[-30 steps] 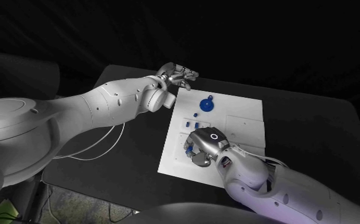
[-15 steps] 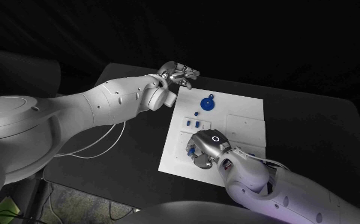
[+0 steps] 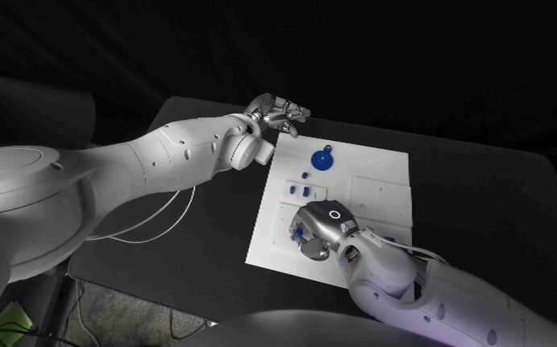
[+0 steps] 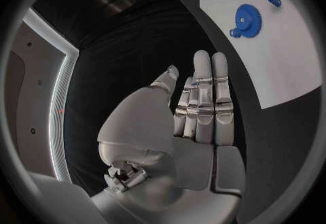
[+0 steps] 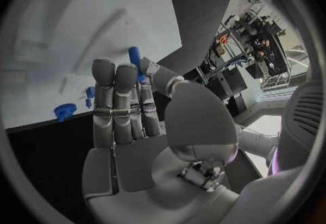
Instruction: Assemble the parts on the task board
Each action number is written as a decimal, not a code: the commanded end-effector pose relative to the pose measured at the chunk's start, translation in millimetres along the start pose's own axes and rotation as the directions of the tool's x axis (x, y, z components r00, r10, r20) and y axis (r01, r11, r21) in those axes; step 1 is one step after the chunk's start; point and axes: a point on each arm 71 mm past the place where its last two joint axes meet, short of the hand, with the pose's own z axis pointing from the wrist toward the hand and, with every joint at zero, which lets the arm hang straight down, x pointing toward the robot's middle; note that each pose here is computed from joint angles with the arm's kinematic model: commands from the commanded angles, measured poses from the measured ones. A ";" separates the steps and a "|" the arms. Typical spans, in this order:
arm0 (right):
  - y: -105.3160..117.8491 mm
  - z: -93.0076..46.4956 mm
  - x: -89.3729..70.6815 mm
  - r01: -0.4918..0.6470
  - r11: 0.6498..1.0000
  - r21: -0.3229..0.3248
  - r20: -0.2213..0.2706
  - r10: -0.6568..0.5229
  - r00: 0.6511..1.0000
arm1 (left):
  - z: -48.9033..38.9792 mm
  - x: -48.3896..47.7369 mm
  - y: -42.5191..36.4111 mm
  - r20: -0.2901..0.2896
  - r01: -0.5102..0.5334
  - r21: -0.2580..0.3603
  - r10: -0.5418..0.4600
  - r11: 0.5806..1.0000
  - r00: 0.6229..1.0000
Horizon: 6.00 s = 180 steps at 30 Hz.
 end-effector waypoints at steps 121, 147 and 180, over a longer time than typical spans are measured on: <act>-179.6 -87.7 -62.2 -0.393 0.661 0.639 -0.088 0.571 0.816 | -20.4 -31.7 12.8 0.043 0.021 0.024 -0.022 0.999 0.999; -177.7 -93.3 18.8 -0.156 0.642 0.751 -0.284 0.527 0.801 | -41.7 -11.8 53.6 0.015 0.029 -0.047 -0.029 0.998 0.999; -168.3 -72.2 55.5 -0.123 0.652 0.748 -0.291 0.488 0.823 | -45.6 -6.5 58.5 -0.011 0.038 -0.064 -0.038 0.997 0.999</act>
